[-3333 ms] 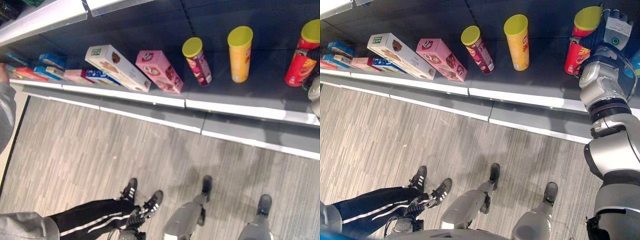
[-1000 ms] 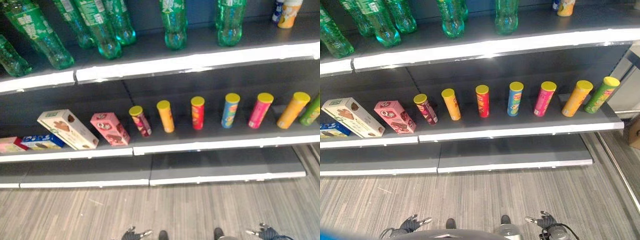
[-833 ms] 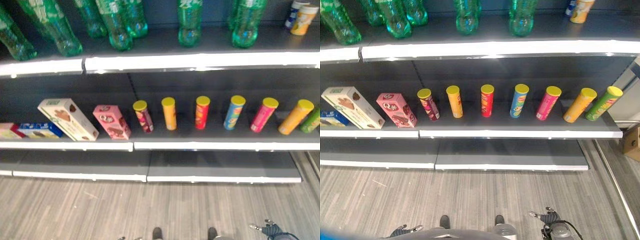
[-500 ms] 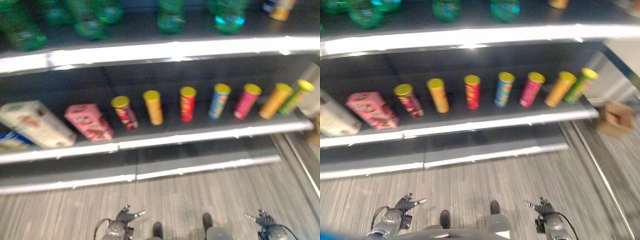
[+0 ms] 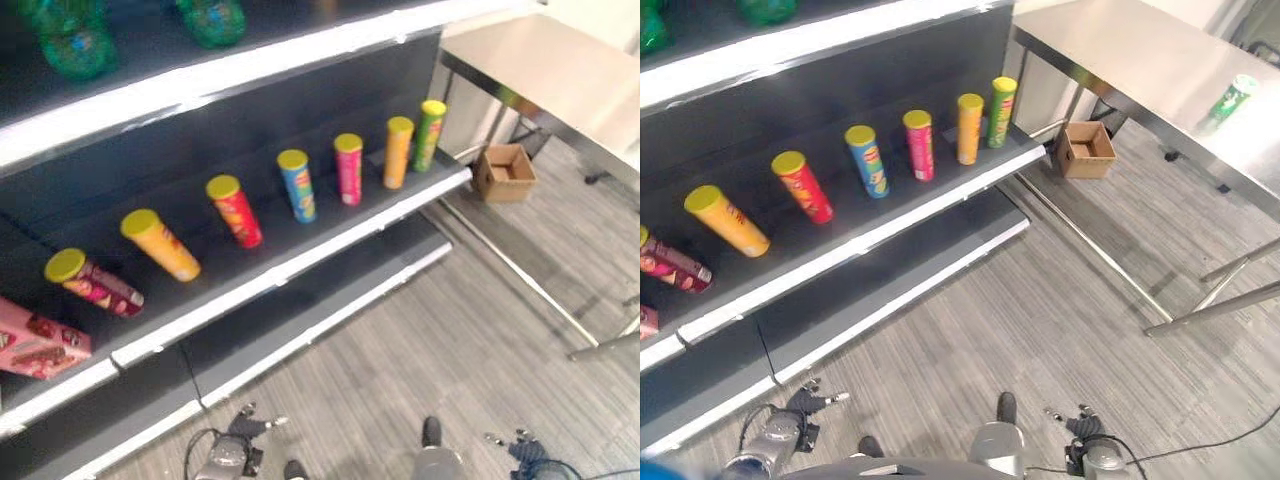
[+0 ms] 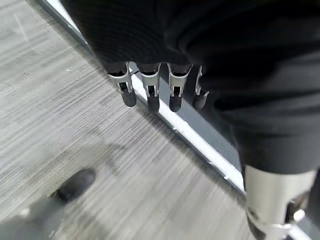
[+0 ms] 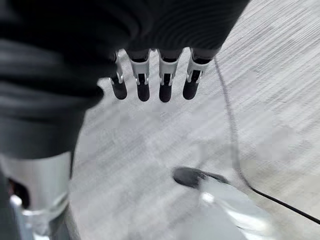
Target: Put the goods on the table back onto the shelves and tidy them up.
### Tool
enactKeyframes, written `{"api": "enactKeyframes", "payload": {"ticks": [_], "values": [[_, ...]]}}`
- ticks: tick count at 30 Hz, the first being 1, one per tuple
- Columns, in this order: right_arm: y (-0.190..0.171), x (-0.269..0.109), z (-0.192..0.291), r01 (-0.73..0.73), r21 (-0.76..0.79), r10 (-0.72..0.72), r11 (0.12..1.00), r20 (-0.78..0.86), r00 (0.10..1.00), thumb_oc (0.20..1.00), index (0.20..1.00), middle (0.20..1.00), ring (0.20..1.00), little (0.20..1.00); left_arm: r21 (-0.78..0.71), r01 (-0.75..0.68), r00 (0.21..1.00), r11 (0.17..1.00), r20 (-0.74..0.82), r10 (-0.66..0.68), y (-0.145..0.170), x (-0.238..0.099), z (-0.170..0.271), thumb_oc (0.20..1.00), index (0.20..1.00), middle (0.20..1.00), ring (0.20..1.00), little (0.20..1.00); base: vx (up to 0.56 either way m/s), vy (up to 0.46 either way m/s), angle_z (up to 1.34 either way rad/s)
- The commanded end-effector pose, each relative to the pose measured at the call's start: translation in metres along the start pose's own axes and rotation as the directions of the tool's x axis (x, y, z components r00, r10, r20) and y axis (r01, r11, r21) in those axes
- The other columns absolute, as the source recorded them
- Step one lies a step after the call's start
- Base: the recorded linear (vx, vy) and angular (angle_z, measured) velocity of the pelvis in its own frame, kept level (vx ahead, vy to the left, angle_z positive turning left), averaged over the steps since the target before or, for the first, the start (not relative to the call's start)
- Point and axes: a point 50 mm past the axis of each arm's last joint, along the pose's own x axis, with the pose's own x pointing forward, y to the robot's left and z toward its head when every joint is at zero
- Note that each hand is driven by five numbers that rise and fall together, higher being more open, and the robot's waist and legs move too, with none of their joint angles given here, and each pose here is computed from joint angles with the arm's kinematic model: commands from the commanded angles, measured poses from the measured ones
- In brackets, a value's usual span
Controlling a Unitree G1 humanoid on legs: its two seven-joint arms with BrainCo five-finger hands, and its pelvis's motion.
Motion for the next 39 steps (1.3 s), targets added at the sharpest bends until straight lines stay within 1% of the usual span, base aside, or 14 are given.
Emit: {"api": "enactKeyframes", "payload": {"ticks": [1, 2, 5, 9, 14, 20, 23, 26, 28, 30, 32, 35, 39], "values": [[-0.009, 0.0, 0.005, 0.044, -0.001, -0.044, 0.999, 0.039, 0.998, 1.0, 1.0, 1.0, 1.0, 1.0, -0.013, -0.089, 0.996, 0.996, 0.03, 0.089, 0.034, 0.003, 0.01, 1.0, 1.0, 1.0, 1.0, 1.0, 0.1, -0.608, -0.22], [-0.018, 0.0, 0.009, 0.07, 0.006, -0.07, 0.998, 0.063, 0.996, 1.0, 1.0, 1.0, 1.0, 1.0, -0.052, -0.084, 0.996, 0.995, 0.032, 0.085, 0.031, 0.003, 0.01, 1.0, 1.0, 1.0, 1.0, 1.0, 0.07, -0.568, -0.16], [-0.027, -0.002, 0.011, 0.093, 0.007, -0.094, 0.996, 0.087, 0.992, 1.0, 1.0, 1.0, 1.0, 1.0, -0.078, -0.079, 0.997, 0.994, 0.006, 0.08, 0.028, 0.001, 0.002, 1.0, 1.0, 1.0, 1.0, 1.0, 0.08, -0.371, -0.02], [-0.03, 0.0, 0.02, 0.1, 0.007, -0.1, 0.995, 0.108, 0.989, 1.0, 1.0, 1.0, 1.0, 1.0, -0.094, -0.071, 0.997, 0.993, -0.028, 0.069, 0.024, 0.0, -0.007, 1.0, 1.0, 1.0, 1.0, 1.0, 0.09, -0.229, -0.25], [-0.016, 0.002, 0.028, 0.06, 0.007, -0.06, 0.998, 0.135, 0.989, 1.0, 1.0, 1.0, 1.0, 1.0, -0.072, -0.036, 0.997, 0.997, -0.076, 0.03, 0.008, -0.003, -0.022, 1.0, 1.0, 1.0, 1.0, 1.0, 0.21, -0.14, -0.4], [-0.014, 0.003, 0.03, 0.07, -0.004, -0.069, 0.998, 0.14, 0.988, 1.0, 1.0, 1.0, 1.0, 1.0, -0.082, -0.041, 0.998, 0.996, -0.041, 0.038, 0.009, 0.0, -0.01, 1.0, 1.0, 1.0, 1.0, 1.0, 0.27, -0.005, -0.02], [-0.01, 0.003, 0.033, 0.06, -0.038, -0.054, 0.997, 0.148, 0.988, 1.0, 1.0, 1.0, 1.0, 1.0, -0.12, -0.055, 0.997, 0.991, -0.064, 0.048, 0.008, -0.002, -0.017, 1.0, 1.0, 1.0, 1.0, 1.0, 0.31, 0.051, -0.35], [-0.006, 0.003, 0.039, 0.049, -0.054, -0.039, 0.997, 0.172, 0.984, 1.0, 1.0, 1.0, 1.0, 1.0, -0.147, -0.078, 0.994, 0.986, -0.089, 0.066, 0.009, -0.004, -0.025, 1.0, 1.0, 1.0, 1.0, 1.0, 0.36, 0.139, -0.85], [-0.008, 0.003, 0.051, 0.056, -0.084, -0.036, 0.995, 0.221, 0.975, 1.0, 1.0, 1.0, 1.0, 1.0, -0.169, -0.093, 0.993, 0.981, -0.089, 0.079, 0.012, -0.005, -0.027, 1.0, 1.0, 1.0, 1.0, 1.0, 0.34, 0.202, -1.55], [-0.011, 0.002, 0.058, 0.07, -0.076, -0.049, 0.995, 0.25, 0.967, 1.0, 1.0, 1.0, 1.0, 1.0, -0.165, -0.094, 0.994, 0.982, -0.079, 0.082, 0.013, -0.005, -0.024, 1.0, 1.0, 1.0, 1.0, 1.0, 0.16, 0.118, -0.87], [-0.016, -0.001, 0.069, 0.099, -0.021, -0.088, 0.995, 0.298, 0.95, 1.0, 1.0, 1.0, 1.0, 1.0, -0.129, -0.092, 0.995, 0.987, -0.044, 0.087, 0.017, -0.003, -0.015, 1.0, 1.0, 1.0, 1.0, 1.0, 0.11, 0.114, 0.03], [-0.017, -0.002, 0.066, 0.113, -0.008, -0.105, 0.994, 0.298, 0.949, 1.0, 1.0, 1.0, 1.0, 1.0, -0.115, -0.095, 0.995, 0.989, -0.025, 0.093, 0.019, -0.002, -0.01, 1.0, 1.0, 1.0, 1.0, 1.0, 0.12, 0.05, 0.41], [-0.031, -0.002, 0.066, 0.168, 0.02, -0.167, 0.986, 0.291, 0.942, 1.0, 1.0, 1.0, 1.0, 1.0, -0.1, -0.106, 0.994, 0.989, -0.016, 0.104, 0.021, -0.001, -0.007, 1.0, 1.0, 1.0, 1.0, 1.0, 0.14, -0.076, 0.11]]}}
